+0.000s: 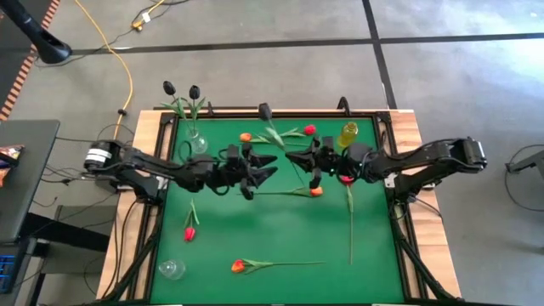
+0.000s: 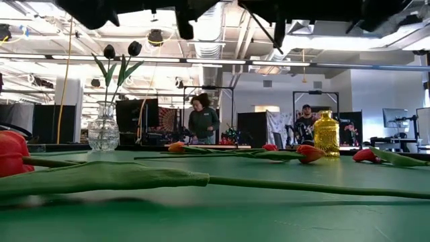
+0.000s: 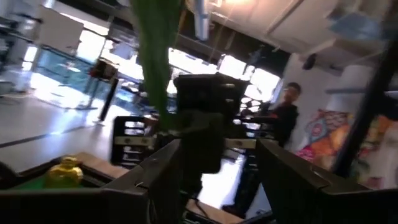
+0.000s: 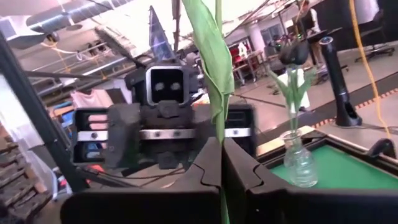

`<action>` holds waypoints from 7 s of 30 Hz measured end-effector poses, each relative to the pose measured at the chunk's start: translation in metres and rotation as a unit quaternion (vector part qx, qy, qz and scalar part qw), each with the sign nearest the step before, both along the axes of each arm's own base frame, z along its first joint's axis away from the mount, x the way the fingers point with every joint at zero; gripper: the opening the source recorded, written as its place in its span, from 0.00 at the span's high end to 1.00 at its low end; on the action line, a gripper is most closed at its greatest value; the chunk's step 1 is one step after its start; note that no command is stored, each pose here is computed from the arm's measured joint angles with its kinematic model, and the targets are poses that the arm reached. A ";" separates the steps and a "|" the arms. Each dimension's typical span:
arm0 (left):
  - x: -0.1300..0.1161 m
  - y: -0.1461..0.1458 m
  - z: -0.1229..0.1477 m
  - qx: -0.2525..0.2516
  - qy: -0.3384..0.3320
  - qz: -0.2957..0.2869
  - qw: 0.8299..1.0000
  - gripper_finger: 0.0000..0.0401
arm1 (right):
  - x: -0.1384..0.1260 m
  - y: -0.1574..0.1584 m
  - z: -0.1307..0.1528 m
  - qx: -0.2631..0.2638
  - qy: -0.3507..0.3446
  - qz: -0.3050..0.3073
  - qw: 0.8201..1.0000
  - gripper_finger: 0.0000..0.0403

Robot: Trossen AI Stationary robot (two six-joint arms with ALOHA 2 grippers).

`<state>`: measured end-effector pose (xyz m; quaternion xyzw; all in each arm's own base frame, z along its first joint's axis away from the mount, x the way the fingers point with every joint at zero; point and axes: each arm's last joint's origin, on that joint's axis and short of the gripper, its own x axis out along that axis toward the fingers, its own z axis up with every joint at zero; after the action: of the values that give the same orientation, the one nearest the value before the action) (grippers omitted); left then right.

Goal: Sort flowers into vase by color
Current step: Put the black flower into the top transparent vase, then put the middle orange flower into the yellow vase

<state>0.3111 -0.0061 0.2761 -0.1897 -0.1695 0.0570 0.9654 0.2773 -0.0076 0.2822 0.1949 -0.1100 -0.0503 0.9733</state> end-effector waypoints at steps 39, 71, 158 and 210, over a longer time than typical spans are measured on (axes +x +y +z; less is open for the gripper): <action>0.005 0.012 -0.001 -0.046 0.022 0.031 0.998 0.62 | 0.028 0.016 -0.009 -0.012 -0.006 0.022 1.000 0.94; 0.005 0.010 -0.002 0.000 0.037 0.017 0.999 0.99 | 0.028 0.016 -0.010 -0.013 0.000 0.029 1.000 0.59; -0.209 0.102 -0.013 0.020 0.370 0.432 0.822 0.91 | 0.008 0.022 0.008 -0.004 0.027 0.062 0.998 0.39; -0.209 0.070 0.025 -0.119 0.484 0.082 0.863 0.59 | 0.024 0.026 0.009 0.016 0.372 0.133 0.919 0.39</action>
<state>0.1020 0.0642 0.3010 -0.2374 0.3119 0.2406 0.8879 0.3014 0.0184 0.2908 0.1903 0.2873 0.0086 0.9387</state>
